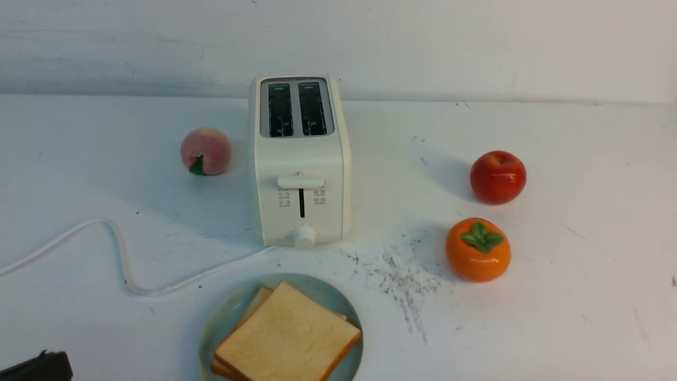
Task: Take toasted bread from bread machine on white table place on plate.
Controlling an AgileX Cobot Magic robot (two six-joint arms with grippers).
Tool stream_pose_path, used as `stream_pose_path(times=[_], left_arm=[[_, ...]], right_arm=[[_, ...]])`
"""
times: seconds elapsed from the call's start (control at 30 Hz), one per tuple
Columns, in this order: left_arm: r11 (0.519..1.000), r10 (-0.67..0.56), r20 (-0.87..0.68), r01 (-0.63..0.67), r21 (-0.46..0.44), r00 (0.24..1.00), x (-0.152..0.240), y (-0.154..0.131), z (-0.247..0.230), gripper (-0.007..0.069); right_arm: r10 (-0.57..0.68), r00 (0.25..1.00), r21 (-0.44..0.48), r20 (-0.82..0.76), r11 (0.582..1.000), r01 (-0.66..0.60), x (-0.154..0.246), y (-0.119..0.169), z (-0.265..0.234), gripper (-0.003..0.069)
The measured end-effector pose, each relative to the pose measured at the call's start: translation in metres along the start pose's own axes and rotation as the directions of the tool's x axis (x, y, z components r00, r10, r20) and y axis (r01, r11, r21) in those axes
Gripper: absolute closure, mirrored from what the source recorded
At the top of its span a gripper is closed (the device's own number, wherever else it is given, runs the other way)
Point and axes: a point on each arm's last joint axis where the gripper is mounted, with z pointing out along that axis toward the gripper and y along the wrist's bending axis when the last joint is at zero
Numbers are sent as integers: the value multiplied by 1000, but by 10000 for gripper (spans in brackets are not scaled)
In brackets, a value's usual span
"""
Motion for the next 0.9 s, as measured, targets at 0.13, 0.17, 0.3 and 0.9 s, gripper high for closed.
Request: stream_pose_path(times=[0.13,0.17,0.3,0.9], left_arm=[[998,-12,49,15,-57,999,7,9,5,604],[997,-17,60,21,-69,998,8,11,5,604],[994,-4,115,17,-113,993,15,19,1,598],[969,-14,162,53,-240,987,58,46,2,587]], right_arm=[[0,1000,0,0,1000,0,0,0,0,454],[0,1000,0,0,1000,0,0,0,0,454],[0,1000,0,0,1000,0,0,0,0,454],[0,1000,0,-1,1000,0,0,0,0,454]])
